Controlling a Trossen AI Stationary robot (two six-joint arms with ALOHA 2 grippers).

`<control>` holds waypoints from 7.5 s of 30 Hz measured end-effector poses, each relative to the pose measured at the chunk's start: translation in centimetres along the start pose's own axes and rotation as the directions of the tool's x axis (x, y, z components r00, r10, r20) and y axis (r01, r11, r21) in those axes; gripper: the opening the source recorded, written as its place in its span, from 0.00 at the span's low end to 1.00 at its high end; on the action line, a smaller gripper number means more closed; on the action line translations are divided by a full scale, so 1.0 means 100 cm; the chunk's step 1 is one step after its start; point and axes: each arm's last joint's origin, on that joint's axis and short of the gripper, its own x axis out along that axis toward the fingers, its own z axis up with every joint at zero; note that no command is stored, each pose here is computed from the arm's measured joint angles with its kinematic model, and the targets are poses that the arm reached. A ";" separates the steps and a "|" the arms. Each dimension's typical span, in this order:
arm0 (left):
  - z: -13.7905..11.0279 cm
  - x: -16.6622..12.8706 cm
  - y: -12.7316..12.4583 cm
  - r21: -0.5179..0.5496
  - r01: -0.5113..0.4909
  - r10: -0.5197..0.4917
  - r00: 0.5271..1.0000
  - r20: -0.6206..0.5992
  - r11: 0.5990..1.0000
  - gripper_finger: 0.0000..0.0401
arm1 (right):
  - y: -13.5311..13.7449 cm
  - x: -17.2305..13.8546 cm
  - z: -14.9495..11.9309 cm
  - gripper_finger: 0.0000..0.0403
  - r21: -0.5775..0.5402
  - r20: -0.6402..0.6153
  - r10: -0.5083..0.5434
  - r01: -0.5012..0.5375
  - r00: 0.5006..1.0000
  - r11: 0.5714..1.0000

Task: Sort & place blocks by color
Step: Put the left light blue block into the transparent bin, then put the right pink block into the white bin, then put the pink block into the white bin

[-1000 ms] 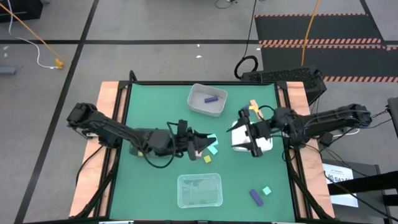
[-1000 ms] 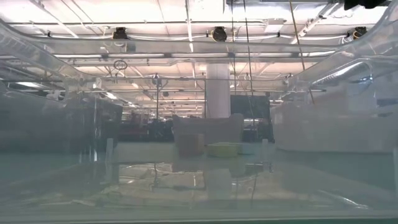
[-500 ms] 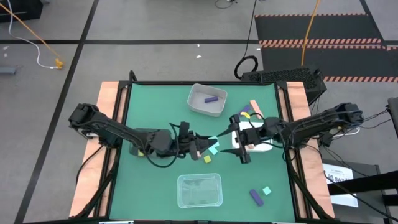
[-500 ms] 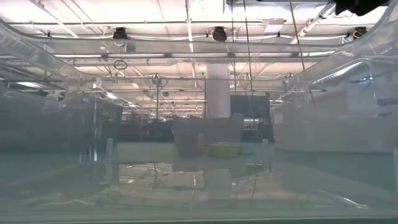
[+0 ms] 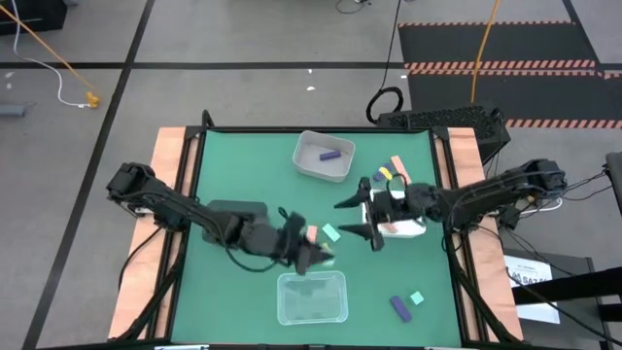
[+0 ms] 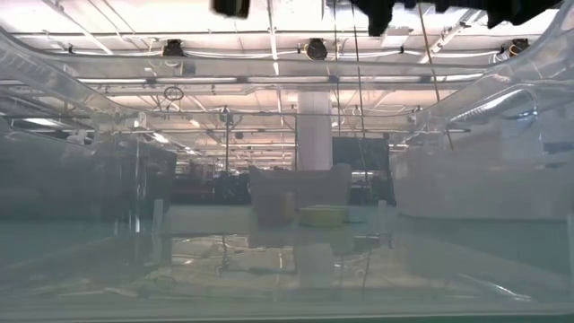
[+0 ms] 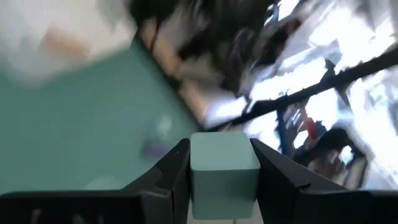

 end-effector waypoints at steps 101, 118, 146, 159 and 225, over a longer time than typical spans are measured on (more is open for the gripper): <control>0.221 -0.083 0.066 0.500 -0.370 0.086 0.860 0.502 0.783 0.68 | -0.186 -0.142 -0.090 0.63 -0.085 -0.886 -0.463 0.978 0.012 0.188; 0.229 -0.088 0.072 0.465 -0.360 0.085 0.854 0.513 0.809 0.68 | -0.187 -0.142 -0.101 0.28 -0.140 -0.916 -0.401 0.958 -0.030 0.249; 0.211 -0.078 0.055 0.335 -0.197 0.019 0.883 0.469 0.922 0.68 | -0.111 -0.111 0.068 0.28 0.287 0.119 -0.290 0.247 0.950 0.926; 0.181 -0.065 0.035 0.319 -0.081 -0.046 0.927 0.373 0.944 0.68 | -0.077 -0.088 0.062 0.28 0.357 0.070 -0.052 0.024 0.996 0.934; -0.002 0.044 0.157 0.072 -0.707 0.695 0.662 -0.280 0.703 0.68 | -0.054 -0.119 -0.029 0.62 0.329 -0.812 -0.147 0.650 0.565 0.685</control>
